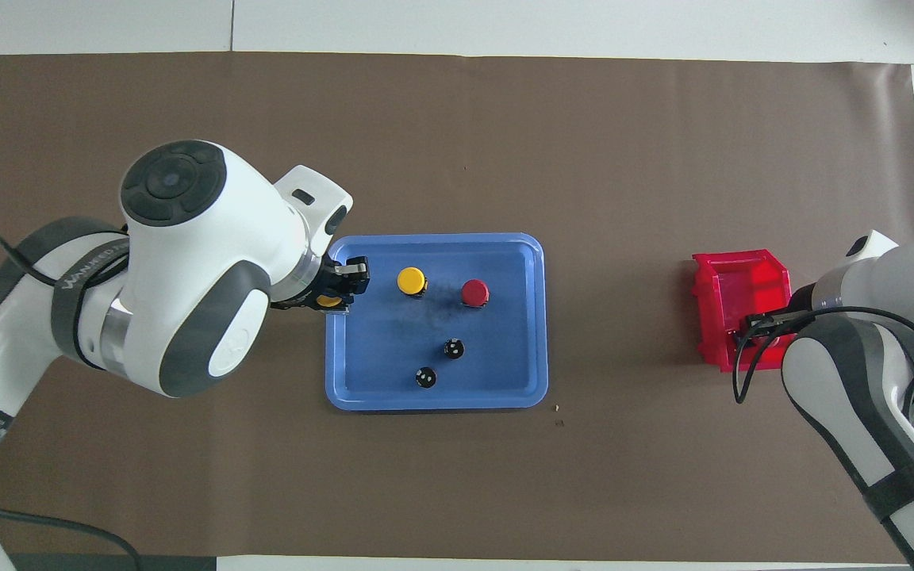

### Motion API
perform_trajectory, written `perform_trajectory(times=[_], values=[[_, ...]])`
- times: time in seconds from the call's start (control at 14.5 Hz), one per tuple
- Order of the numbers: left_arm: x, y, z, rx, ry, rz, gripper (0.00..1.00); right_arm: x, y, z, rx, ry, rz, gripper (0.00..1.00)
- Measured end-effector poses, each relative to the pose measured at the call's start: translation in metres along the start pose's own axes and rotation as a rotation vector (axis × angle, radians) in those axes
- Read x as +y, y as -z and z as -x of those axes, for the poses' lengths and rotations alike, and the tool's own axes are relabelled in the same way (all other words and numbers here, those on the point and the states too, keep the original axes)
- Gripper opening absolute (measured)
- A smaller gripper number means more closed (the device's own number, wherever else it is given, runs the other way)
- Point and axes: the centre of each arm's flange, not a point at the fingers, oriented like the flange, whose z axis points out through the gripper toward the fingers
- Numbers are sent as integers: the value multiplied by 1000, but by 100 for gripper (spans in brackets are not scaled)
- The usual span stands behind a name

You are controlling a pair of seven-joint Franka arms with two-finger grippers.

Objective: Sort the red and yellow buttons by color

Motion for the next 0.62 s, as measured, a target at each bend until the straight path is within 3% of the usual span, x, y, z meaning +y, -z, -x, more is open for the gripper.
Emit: perform_trajectory(times=[0.28, 0.41, 0.62], values=[[-151, 33, -32, -25, -119, 23, 41, -1, -9, 6, -8, 1, -1, 41], [-224, 41, -39, -33, -158, 41, 41, -2, -8, 6, -5, 2, 0, 58], [-279, 38, -40, -36, -190, 32, 41, -2, -6, 6, -3, 3, 1, 60]])
